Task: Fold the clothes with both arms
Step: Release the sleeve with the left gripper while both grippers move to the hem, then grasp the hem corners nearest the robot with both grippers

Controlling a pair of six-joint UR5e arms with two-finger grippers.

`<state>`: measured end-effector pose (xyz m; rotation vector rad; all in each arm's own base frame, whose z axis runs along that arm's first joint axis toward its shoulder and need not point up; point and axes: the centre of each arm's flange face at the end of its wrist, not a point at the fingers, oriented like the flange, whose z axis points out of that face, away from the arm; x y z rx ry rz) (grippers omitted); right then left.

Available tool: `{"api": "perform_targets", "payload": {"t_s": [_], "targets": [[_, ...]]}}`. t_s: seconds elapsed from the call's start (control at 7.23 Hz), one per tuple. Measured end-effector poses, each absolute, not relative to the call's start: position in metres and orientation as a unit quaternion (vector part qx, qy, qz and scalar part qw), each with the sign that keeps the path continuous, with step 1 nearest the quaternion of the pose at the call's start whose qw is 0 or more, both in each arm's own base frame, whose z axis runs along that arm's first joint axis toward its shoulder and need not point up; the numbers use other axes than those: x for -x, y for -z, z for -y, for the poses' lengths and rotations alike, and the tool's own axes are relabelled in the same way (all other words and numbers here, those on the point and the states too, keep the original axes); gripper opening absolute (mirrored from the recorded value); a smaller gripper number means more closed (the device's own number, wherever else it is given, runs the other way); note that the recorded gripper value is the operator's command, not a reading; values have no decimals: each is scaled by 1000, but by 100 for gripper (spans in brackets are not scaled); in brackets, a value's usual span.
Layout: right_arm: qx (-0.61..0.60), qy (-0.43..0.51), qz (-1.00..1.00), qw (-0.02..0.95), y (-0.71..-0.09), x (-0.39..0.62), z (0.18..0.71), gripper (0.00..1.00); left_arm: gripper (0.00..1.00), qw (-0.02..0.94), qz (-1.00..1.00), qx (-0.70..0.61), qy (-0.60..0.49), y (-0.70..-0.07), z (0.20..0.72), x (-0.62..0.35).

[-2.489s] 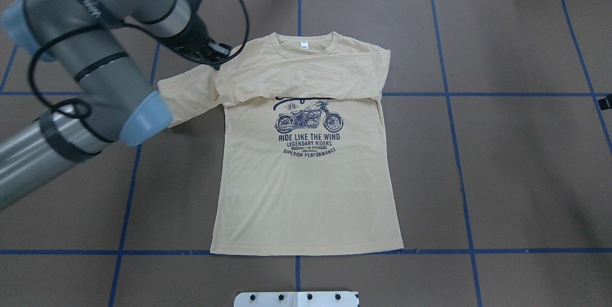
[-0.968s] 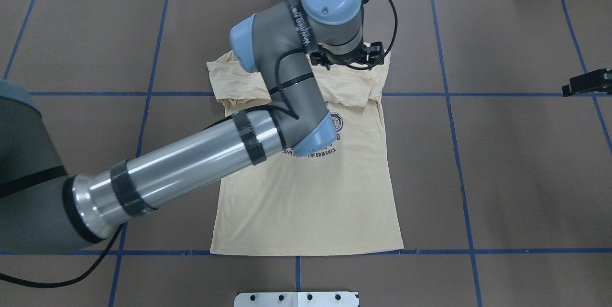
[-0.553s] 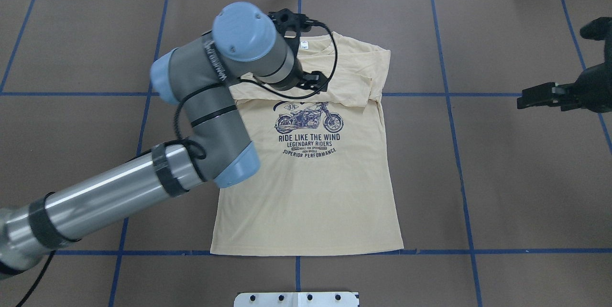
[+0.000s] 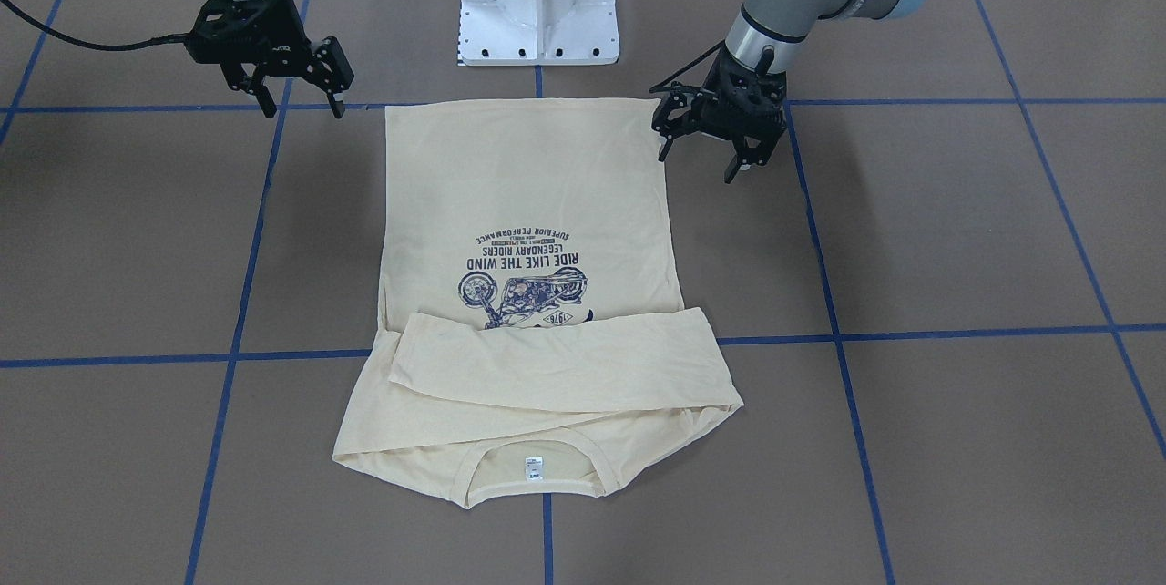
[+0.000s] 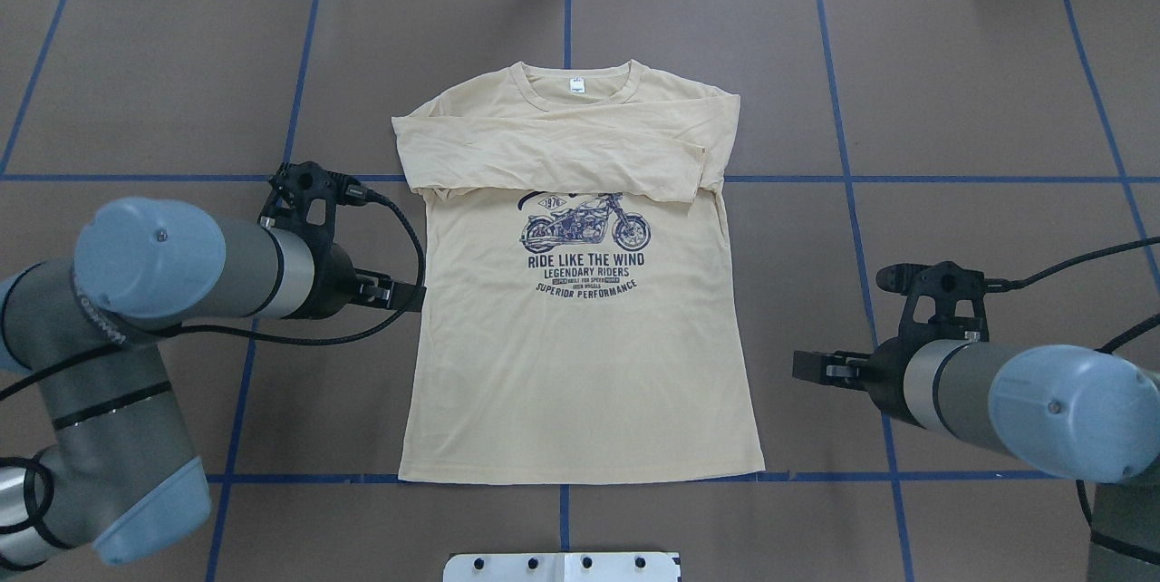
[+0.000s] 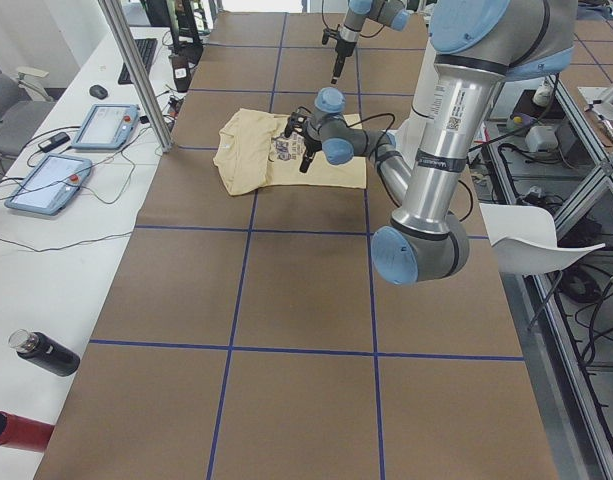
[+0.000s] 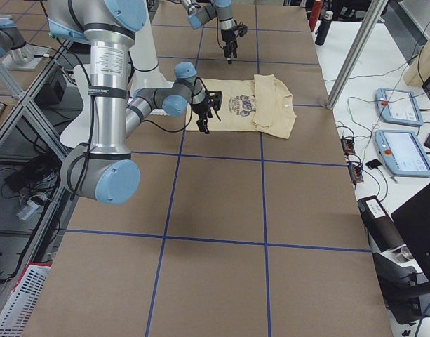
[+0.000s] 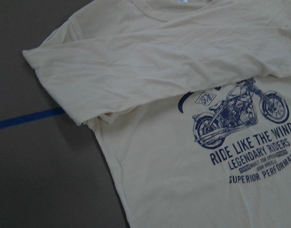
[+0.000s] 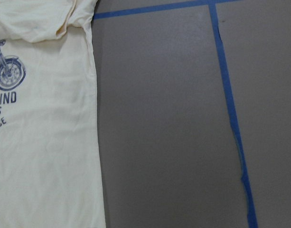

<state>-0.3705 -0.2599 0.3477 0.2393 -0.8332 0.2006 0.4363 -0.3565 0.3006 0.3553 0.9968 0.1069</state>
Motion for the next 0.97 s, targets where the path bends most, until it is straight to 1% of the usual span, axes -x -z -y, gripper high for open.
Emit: {"api": "perform_targets", "payload": {"t_s": [0.14,0.28,0.41,0.55,0.83,0.97], "targets": [[-115,-94,402,903,-347,378,250,99,99,864,-478,-152,-32,-315,327,-451],[-113,-94,399,905,-345,383,247,99,89,867,-479,-134,-17,-325,301,-466],[-110,-97,394,907,-340,389,247,99,74,869,-480,-117,-6,-330,280,-479],[-109,-98,390,909,-333,394,248,99,65,870,-482,-101,3,-332,264,-489],[-109,-99,388,910,-329,398,248,99,61,871,-486,-79,6,-332,241,-500],[-109,-99,387,910,-329,399,247,99,61,871,-486,-70,4,-333,231,-505]]}}
